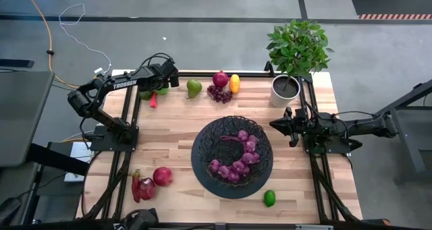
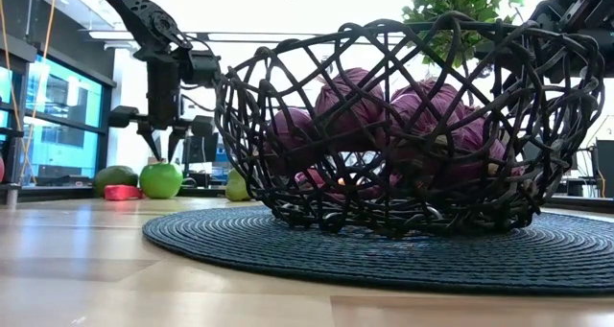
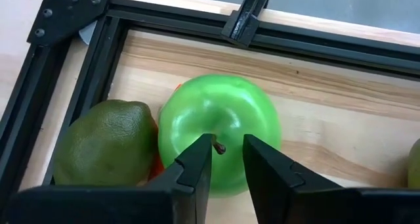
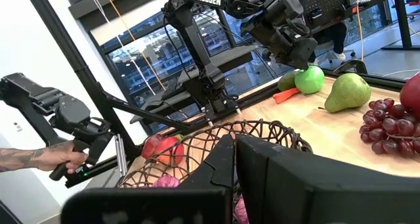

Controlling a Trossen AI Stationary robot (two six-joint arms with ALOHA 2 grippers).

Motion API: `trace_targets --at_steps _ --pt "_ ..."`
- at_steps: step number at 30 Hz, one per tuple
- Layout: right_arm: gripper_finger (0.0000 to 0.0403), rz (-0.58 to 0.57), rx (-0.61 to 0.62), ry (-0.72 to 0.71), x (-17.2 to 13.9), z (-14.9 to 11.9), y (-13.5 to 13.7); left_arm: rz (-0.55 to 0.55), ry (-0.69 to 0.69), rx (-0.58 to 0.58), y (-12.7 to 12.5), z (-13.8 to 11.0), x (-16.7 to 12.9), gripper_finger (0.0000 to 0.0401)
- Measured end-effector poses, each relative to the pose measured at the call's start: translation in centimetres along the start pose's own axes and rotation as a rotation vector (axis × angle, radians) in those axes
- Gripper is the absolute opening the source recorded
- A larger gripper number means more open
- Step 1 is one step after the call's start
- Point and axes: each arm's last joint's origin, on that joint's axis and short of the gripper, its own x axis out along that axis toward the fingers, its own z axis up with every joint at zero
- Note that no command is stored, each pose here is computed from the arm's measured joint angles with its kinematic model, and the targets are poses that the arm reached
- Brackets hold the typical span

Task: Build produce basket
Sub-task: Put the green apple into the basket

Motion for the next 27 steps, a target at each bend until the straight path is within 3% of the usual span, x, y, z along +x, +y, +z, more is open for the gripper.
trace_targets --at_steps 6,16,27 --pt "0.0000 0.000 0.000 0.000 0.00 0.00 0.00 -0.002 0.003 -0.003 -0.01 -0.02 0.00 0.0069" --pt "0.0000 0.000 0.016 0.000 0.00 0.00 0.00 -0.003 0.003 -0.003 -0.01 -0.02 0.00 0.0006" --pt "0.0000 0.000 0.016 0.000 0.00 0.00 0.00 -0.010 -0.004 -0.008 0.09 0.08 -0.26 0.0007"
